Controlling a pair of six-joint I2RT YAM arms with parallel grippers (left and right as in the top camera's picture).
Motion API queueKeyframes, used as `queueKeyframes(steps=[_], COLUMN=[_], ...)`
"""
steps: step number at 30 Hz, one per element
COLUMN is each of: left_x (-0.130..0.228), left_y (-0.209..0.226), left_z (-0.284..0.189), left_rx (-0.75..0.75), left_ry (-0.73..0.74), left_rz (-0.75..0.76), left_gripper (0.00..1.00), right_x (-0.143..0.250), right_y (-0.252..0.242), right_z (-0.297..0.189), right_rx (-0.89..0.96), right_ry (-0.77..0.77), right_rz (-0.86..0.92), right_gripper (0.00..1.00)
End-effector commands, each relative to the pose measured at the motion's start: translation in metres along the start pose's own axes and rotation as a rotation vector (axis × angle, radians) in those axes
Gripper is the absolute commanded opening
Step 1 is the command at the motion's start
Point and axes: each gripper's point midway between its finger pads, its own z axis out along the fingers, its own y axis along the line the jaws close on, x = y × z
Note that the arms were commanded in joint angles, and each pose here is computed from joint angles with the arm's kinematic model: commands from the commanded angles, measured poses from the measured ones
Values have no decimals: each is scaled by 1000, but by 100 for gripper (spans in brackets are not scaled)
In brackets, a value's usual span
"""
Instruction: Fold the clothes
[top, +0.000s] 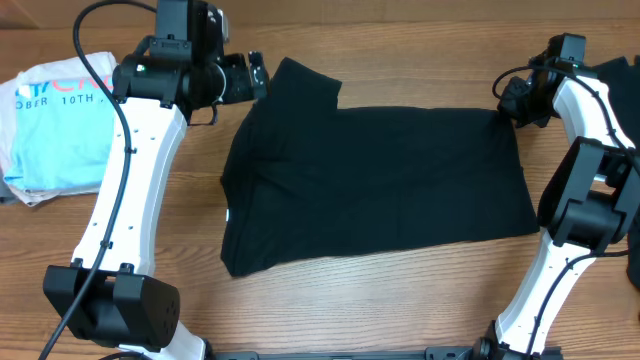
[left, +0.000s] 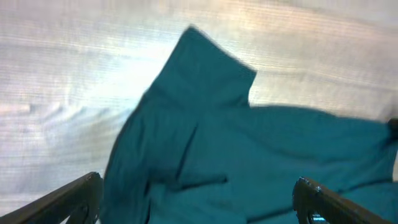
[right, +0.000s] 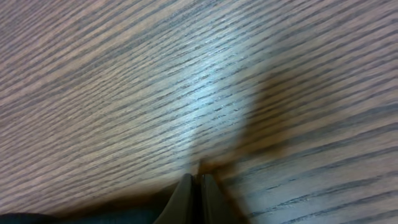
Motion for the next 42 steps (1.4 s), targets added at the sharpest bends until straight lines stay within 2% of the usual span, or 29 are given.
queueKeyframes(steps=[1,4,8,20,26,30,34,39,42], left_x=[-11,-25,-34,-43,-27,-17,-11,-9,-14], left_y=[-8,-13,-13,-1,-15,-14,-8,4,7], left_z=[-3,-1,18,180,247,272,285,298,300], left_rx=[20,36,34,35,51,3,-74,-165,-179], left_ry=[-44,-100,-123,-30,-20,-33,-45,-70,-95], left_rz=[21,72,84,103,179,200,255,295,294], left_gripper=[100,100,93,88,80,77,69,75,73], right_x=[-10,-10,-9,-8,-8,-9,-9,-8,-9], right_y=[-1,-1,-1,-1,-1,-1,-1,-1,-1], right_z=[-2,-2,-2,-1,-1,-1,-1,-1,-1], right_rx=[-4,-4,-4,-3,-4,-5,-4,-5,-5], right_ry=[-25,-25,-23,-19,-22,-25,-23,-22,-23], right_rz=[2,2,3,3,2,2,1,1,1], right_gripper=[4,4,4,4,4,4,4,4,4])
